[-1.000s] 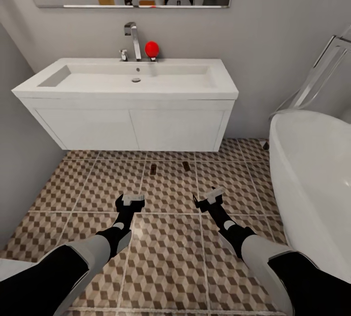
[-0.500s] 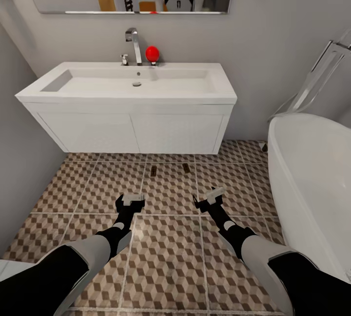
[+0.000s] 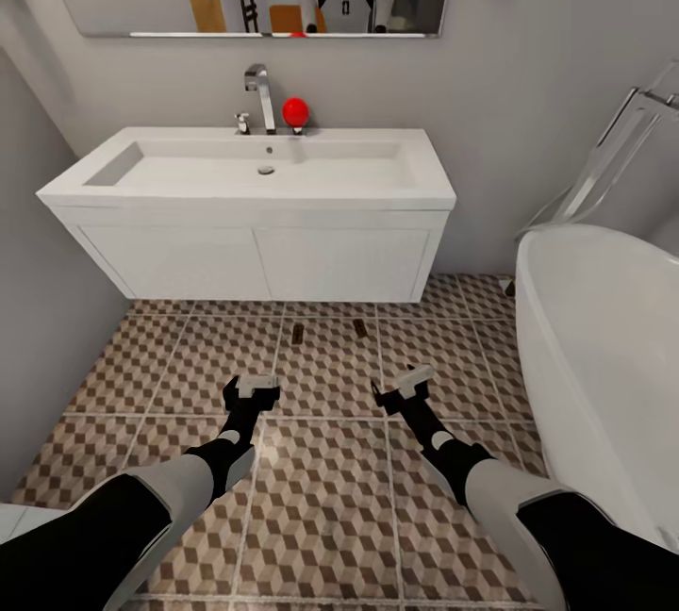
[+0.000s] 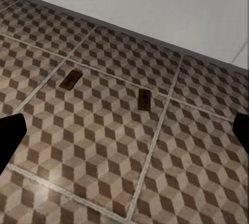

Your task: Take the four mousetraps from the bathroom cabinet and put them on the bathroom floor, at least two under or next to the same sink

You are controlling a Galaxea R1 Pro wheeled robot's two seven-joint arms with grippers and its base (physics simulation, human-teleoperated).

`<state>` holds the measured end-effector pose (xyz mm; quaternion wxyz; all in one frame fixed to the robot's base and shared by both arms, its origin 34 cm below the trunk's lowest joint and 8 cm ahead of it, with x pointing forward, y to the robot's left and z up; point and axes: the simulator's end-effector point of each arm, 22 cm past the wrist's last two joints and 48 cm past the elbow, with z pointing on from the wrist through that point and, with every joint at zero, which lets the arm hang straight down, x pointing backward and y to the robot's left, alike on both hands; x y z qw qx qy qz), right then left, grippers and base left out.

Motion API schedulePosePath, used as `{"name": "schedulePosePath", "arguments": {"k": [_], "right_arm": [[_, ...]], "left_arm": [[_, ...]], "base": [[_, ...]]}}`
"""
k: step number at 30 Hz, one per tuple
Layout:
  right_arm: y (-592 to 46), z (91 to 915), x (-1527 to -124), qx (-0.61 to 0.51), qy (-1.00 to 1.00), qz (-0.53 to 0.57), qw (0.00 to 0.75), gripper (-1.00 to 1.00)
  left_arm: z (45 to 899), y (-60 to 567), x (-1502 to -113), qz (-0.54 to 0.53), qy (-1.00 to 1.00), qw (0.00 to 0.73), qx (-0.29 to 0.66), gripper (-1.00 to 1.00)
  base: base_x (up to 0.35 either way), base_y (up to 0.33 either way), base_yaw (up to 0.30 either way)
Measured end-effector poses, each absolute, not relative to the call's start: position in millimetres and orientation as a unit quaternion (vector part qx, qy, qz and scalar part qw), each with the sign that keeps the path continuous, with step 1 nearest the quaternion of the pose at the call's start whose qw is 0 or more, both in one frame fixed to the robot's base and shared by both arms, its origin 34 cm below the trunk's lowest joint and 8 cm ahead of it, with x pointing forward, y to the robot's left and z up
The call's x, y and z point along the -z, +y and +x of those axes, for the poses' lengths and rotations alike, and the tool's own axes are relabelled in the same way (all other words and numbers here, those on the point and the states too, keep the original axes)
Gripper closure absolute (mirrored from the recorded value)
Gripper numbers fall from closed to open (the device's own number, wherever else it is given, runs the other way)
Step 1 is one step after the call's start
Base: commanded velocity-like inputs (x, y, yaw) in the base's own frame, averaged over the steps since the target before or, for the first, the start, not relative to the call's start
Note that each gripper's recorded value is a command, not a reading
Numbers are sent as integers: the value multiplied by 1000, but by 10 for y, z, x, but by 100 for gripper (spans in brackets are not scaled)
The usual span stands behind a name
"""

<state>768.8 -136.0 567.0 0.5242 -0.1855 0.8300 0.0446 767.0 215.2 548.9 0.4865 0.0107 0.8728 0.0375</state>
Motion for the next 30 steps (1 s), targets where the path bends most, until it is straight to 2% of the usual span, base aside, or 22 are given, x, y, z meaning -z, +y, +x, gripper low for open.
{"name": "schedulePosePath", "arguments": {"k": [30], "right_arm": [[-1436, 7728, -6341, -36, 824, -185, 534, -100]], "left_arm": [[7772, 2153, -6218, 10, 864, 502, -38, -100]], "base": [[0, 0, 0]]}}
